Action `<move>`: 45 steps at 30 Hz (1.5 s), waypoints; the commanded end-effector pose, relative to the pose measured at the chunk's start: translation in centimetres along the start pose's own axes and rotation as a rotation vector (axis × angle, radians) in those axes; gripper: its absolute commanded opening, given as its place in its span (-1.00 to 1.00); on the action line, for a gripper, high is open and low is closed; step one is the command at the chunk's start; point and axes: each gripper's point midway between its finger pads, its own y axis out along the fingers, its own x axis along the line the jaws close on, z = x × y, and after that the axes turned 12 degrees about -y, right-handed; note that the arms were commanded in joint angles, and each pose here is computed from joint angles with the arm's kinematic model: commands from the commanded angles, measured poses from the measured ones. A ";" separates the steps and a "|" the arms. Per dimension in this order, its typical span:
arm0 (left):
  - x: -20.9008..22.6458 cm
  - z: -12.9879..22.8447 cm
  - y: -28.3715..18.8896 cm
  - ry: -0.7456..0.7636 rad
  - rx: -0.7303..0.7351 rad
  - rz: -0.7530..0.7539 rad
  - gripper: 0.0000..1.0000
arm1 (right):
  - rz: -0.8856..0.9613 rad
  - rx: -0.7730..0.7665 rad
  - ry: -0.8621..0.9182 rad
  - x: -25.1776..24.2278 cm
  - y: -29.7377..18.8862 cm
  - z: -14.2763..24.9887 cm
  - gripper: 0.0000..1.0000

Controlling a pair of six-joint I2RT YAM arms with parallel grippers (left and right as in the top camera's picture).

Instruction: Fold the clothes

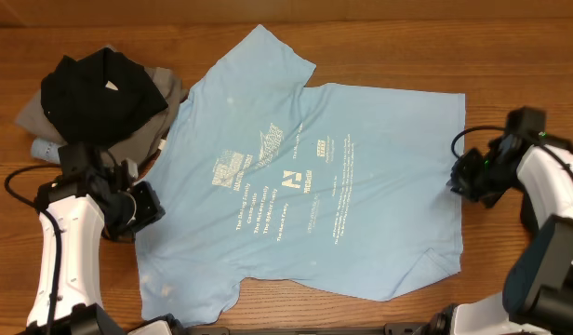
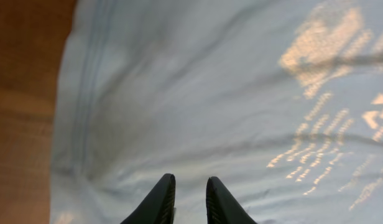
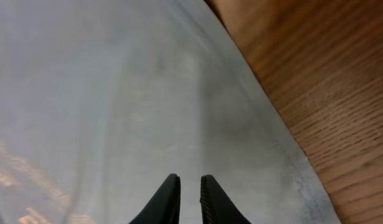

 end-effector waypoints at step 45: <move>-13.0 -1.2 3.6 0.618 -0.143 0.206 -0.42 | 0.153 -0.238 0.107 -4.1 7.4 -11.2 -0.92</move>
